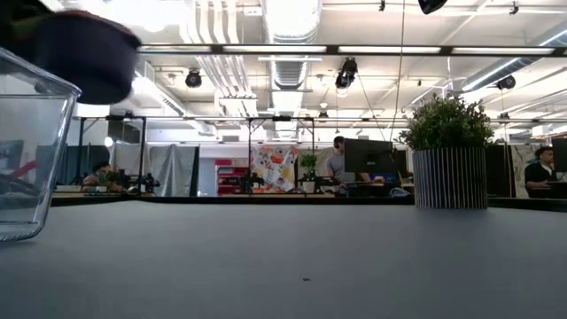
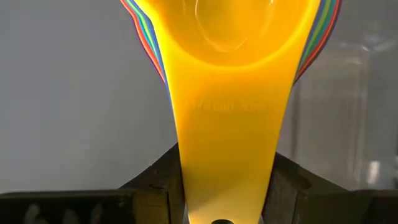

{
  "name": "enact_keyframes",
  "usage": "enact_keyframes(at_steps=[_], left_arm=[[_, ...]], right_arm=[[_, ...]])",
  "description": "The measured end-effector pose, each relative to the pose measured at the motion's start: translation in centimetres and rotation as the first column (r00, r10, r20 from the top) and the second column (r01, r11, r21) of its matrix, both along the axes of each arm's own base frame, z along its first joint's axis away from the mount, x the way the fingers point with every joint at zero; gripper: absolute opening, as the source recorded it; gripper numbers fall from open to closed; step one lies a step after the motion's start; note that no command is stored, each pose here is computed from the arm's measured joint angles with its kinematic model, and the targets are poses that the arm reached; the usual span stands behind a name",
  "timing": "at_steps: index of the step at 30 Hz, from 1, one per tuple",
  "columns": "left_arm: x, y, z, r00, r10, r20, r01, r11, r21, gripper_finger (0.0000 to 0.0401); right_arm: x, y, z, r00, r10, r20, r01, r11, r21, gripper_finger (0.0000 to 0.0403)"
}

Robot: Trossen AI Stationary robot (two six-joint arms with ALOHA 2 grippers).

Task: Nest measuring cups in basket
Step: Put the nested measuring cups into the transparent bin

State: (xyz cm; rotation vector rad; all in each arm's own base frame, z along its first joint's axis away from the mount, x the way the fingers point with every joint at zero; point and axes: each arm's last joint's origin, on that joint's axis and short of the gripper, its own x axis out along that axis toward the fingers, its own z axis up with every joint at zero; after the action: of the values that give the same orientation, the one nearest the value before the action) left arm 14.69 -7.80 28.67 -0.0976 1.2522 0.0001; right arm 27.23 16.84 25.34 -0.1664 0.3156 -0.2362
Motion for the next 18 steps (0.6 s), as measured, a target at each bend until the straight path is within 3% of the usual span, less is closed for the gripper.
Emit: enact_keyframes(at_steps=[10,18], left_arm=[[-2.9,-3.5,0.2,0.998,-0.051,-0.022,0.049,0.995,-0.091,0.0124],[-3.1,-6.4,-0.5,0.996,-0.081,-0.029,0.077,0.989,-0.123,0.0124]], right_arm=[[0.0,-0.1,0.0,1.0,-0.004,0.002,0.004,1.0,0.005,0.0102],[0.1,-0.2,0.0,1.0,-0.009,0.002,0.009,1.0,0.006,0.0102]])
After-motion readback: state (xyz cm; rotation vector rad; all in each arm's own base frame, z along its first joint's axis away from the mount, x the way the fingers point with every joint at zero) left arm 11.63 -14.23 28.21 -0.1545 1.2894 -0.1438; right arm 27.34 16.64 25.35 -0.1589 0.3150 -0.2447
